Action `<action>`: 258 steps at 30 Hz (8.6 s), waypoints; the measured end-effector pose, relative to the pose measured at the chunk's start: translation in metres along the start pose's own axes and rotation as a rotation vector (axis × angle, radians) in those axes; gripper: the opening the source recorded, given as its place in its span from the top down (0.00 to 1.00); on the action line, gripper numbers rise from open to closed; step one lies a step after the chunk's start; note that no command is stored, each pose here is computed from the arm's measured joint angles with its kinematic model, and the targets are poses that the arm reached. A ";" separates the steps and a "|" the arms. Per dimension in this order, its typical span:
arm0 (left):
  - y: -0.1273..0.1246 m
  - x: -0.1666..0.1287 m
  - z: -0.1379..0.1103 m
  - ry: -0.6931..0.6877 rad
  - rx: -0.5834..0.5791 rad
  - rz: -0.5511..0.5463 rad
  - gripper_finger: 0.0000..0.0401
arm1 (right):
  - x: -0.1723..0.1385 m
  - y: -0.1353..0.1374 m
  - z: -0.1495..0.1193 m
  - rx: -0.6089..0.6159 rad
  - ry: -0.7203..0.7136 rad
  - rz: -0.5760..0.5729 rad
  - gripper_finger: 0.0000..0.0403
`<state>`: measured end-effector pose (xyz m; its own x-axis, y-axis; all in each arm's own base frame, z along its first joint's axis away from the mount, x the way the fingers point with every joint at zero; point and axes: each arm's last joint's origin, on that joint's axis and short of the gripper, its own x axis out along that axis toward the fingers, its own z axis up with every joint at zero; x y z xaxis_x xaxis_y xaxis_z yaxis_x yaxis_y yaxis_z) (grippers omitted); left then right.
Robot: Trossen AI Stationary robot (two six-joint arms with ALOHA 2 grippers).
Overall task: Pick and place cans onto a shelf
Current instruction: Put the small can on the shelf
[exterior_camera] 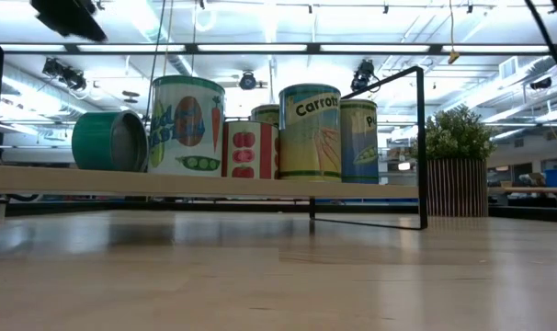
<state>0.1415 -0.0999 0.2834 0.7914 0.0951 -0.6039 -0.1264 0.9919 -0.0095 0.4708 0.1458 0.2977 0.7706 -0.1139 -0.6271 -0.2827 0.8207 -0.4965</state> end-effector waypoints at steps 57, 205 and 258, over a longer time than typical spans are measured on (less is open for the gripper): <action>0.012 0.118 0.067 0.706 -0.880 0.243 0.40 | -0.177 0.004 -0.216 0.026 -0.570 -0.267 0.12; 0.067 0.090 -0.058 0.319 -1.102 -0.460 0.60 | -0.162 0.020 -0.232 0.060 -0.549 -0.128 0.12; 0.059 0.093 -0.071 0.511 -1.203 -0.384 0.28 | -0.162 0.020 -0.232 0.057 -0.568 -0.110 0.12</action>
<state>0.1647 -0.0389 0.1701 0.6199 -0.4701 -0.6283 -0.5966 0.2377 -0.7665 0.2078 0.0511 0.2506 0.9837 0.1052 -0.1459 -0.1648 0.8516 -0.4976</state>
